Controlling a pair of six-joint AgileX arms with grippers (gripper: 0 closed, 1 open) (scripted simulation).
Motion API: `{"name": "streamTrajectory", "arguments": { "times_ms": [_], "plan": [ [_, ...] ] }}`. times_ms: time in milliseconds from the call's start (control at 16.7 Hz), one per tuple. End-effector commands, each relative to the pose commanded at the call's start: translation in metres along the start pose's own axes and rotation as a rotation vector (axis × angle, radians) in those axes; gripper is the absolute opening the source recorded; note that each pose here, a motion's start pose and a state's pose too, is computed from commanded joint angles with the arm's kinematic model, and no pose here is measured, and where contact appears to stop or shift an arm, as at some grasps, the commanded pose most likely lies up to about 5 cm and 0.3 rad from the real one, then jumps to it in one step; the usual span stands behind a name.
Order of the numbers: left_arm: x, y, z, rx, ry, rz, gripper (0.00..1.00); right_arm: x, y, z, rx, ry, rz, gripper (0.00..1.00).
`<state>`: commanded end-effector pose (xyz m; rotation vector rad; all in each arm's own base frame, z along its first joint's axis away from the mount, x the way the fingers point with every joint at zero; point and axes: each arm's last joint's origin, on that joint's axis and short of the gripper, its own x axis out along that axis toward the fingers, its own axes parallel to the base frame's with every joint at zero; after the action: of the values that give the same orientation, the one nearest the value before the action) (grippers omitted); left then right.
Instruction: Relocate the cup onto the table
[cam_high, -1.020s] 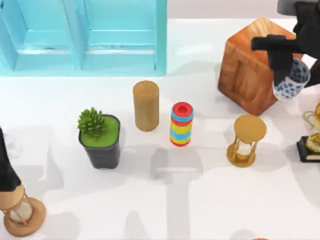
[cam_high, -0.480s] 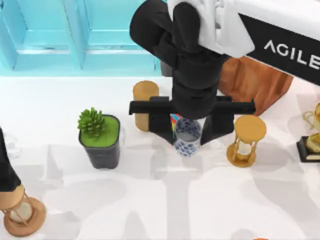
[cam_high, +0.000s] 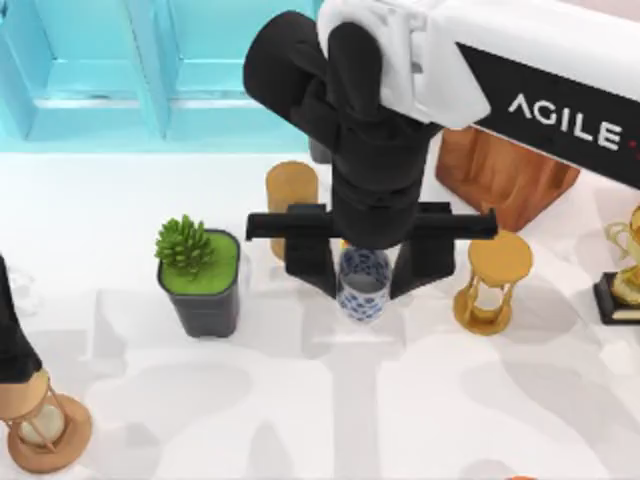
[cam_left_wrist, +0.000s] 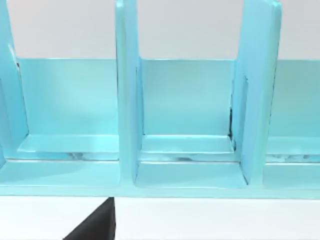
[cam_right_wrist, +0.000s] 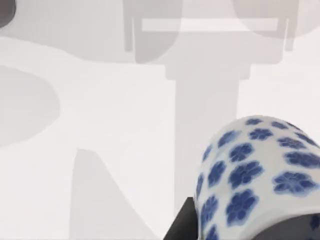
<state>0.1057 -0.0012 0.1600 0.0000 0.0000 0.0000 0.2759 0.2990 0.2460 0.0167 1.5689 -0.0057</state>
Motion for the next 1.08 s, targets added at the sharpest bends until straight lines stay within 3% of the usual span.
{"name": "streamTrajectory", "arguments": {
  "times_ms": [540, 840, 1080],
  "plan": [
    [0.000, 0.000, 0.000, 0.000, 0.000, 0.000, 1.00, 0.057, 0.002, 0.000, -0.005, -0.005, 0.001, 0.00],
    [0.000, 0.000, 0.000, 0.000, 0.000, 0.000, 1.00, 0.061, 0.001, 0.000, -0.004, -0.001, -0.002, 0.00],
    [0.000, 0.000, 0.000, 0.000, 0.000, 0.000, 1.00, 0.061, 0.001, 0.000, -0.004, -0.001, -0.002, 0.30]
  ]
}}
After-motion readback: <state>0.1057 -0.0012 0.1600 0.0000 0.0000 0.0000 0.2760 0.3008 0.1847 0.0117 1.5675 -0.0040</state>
